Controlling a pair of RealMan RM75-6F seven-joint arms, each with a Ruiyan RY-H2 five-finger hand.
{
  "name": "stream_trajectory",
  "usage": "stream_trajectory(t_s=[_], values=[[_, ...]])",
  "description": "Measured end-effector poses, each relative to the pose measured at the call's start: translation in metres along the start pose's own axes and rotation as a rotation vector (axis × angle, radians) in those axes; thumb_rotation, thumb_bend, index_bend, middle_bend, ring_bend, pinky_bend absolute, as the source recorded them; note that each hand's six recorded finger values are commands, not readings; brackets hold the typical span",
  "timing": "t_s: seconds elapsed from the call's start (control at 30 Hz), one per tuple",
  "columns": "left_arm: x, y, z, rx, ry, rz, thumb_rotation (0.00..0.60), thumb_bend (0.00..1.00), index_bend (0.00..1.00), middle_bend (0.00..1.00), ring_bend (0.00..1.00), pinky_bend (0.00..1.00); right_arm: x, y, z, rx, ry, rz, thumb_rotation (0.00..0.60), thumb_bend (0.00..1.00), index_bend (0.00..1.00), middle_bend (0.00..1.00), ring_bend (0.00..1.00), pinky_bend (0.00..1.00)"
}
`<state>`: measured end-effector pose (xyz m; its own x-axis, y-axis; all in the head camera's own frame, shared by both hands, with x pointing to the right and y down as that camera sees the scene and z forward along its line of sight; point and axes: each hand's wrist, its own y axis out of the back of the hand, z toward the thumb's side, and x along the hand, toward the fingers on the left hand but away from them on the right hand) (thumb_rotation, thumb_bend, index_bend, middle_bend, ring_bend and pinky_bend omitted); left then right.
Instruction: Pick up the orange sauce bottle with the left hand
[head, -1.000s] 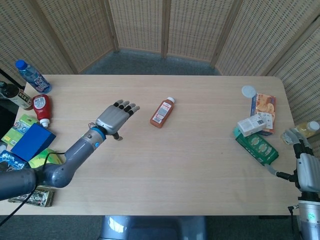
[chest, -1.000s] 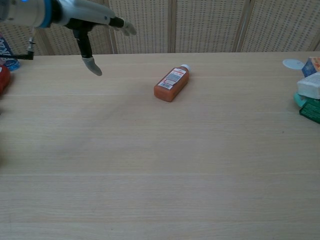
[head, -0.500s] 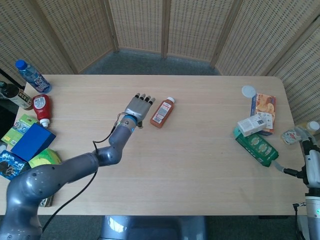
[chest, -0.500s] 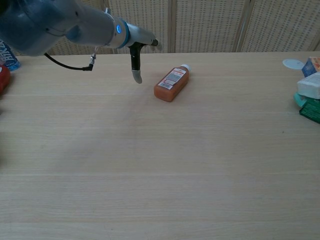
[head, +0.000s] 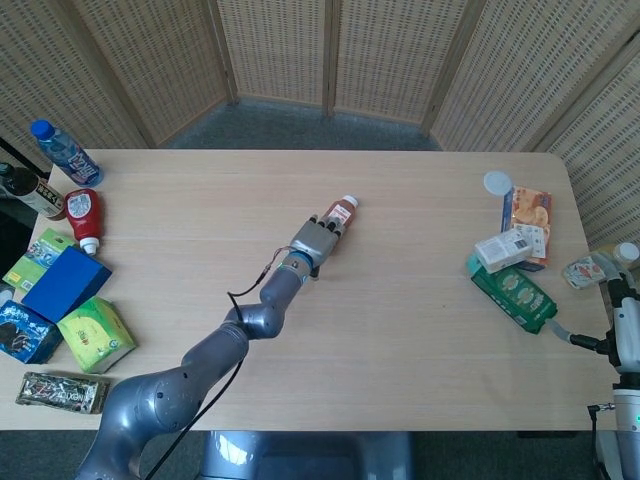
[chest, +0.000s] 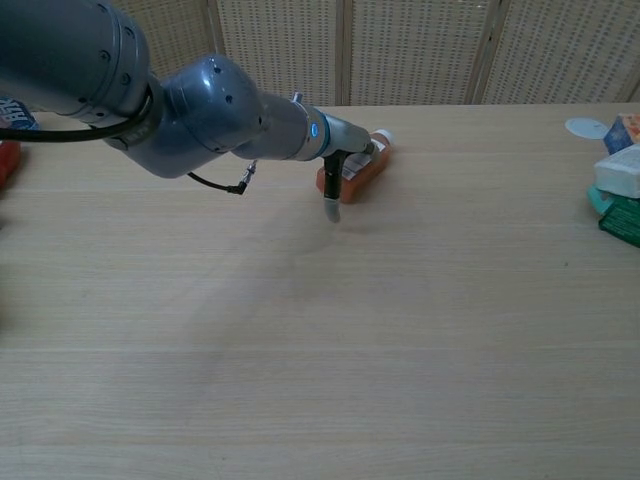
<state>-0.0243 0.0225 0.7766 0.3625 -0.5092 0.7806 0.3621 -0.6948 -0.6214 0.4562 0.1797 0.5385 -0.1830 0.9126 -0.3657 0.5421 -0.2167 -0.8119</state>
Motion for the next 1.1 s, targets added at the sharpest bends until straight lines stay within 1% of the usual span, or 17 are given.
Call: stream_trajectory(t_s=[0.3,0.47,0.6,0.7,0.97,1.03,1.1], values=[[-0.007,-0.01,-0.003,0.027,-0.037,-0.038,0.6,0.0,0.0,0.0,0.0,0.0,0.002,0.003,0.002,-0.014,0.002,-0.007,0.6,0.0,0.1,0.0,0.0,0.0],[-0.024,-0.022,-0.01,0.046,-0.065,-0.082,0.6,0.0,0.0,0.0,0.0,0.0,0.003,0.006,0.001,-0.02,-0.01,-0.017,0.6,0.0,0.1,0.0,0.0,0.0],[-0.048,-0.035,-0.021,0.067,-0.075,-0.129,0.6,0.0,0.0,0.0,0.0,0.0,0.002,0.007,-0.001,-0.019,-0.019,-0.021,0.6,0.0,0.1,0.0,0.0,0.0],[-0.07,-0.044,-0.039,0.09,-0.059,-0.165,0.6,0.0,0.0,0.0,0.0,0.0,0.002,0.008,-0.001,-0.02,-0.022,-0.026,0.6,0.0,0.1,0.0,0.0,0.0],[-0.141,-0.068,-0.106,0.17,0.029,-0.275,0.6,0.0,0.0,0.0,0.0,0.0,0.004,0.013,0.0,-0.03,-0.028,-0.046,0.6,0.0,0.1,0.0,0.0,0.0],[-0.158,-0.066,-0.122,0.181,0.053,-0.281,0.6,0.0,0.0,0.0,0.0,0.0,0.004,0.013,0.001,-0.029,-0.026,-0.048,0.6,0.0,0.11,0.0,0.0,0.0],[-0.168,-0.059,-0.134,0.188,0.068,-0.262,0.6,0.0,0.0,0.0,0.0,0.0,0.005,0.012,0.002,-0.027,-0.024,-0.044,0.6,0.0,0.11,0.0,0.0,0.0]])
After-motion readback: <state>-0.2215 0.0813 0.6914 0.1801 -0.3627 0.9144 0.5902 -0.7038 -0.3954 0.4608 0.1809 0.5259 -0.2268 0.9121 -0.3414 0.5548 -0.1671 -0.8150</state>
